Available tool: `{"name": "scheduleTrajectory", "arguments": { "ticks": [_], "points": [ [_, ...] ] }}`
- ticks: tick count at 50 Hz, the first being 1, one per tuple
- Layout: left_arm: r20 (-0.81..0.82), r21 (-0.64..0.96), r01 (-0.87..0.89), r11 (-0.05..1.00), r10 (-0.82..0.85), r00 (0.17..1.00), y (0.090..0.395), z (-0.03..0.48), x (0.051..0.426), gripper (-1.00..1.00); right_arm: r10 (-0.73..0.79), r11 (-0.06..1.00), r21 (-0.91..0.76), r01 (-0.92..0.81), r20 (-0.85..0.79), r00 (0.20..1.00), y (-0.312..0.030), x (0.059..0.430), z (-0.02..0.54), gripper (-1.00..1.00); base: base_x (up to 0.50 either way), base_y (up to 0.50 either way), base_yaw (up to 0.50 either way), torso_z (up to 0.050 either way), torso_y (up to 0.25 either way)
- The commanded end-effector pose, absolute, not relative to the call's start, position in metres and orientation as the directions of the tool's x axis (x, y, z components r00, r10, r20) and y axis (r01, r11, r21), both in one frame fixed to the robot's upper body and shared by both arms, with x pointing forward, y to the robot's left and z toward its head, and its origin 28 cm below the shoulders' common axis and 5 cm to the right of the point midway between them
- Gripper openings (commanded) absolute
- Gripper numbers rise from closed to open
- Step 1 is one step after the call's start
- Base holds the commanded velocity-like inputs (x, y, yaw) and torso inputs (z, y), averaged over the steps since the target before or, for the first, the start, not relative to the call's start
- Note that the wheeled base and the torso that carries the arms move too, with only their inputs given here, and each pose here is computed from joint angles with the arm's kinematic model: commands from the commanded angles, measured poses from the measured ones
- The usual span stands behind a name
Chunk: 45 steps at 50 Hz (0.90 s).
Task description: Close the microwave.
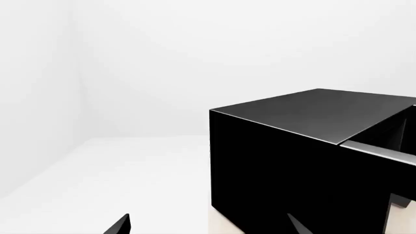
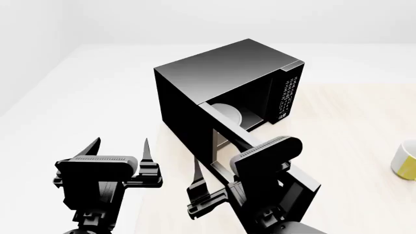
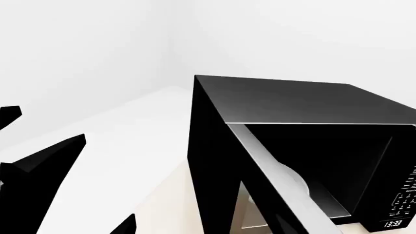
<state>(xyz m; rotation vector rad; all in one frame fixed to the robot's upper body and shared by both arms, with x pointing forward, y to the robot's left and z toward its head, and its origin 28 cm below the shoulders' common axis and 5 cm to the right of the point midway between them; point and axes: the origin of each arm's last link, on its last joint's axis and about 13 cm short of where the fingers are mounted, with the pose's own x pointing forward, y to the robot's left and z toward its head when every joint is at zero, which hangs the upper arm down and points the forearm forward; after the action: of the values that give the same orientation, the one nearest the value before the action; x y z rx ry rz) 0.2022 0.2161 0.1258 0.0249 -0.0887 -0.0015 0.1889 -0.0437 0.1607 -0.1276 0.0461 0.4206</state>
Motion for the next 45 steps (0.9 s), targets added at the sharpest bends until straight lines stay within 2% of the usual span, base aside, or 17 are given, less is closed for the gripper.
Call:
{"name": "scheduleTrajectory", "arguments": {
  "ticks": [1,45],
  "points": [
    [0.089,0.026,-0.001,1.000,-0.001,0.996,0.216,0.125,0.202,1.00,0.406,0.903,-0.115,-0.414,-0.093,0.909,-0.043,0.190,0.155,1.00,0.00,0.00,0.00,0.000,0.000],
    [0.110,0.027,0.003,1.000,-0.006,0.994,0.216,0.131,0.203,1.00,0.347,0.926,-0.092,-0.367,-0.180,0.920,-0.052,0.203,0.129,1.00,0.00,0.00,0.00,0.000,0.000]
  ]
}}
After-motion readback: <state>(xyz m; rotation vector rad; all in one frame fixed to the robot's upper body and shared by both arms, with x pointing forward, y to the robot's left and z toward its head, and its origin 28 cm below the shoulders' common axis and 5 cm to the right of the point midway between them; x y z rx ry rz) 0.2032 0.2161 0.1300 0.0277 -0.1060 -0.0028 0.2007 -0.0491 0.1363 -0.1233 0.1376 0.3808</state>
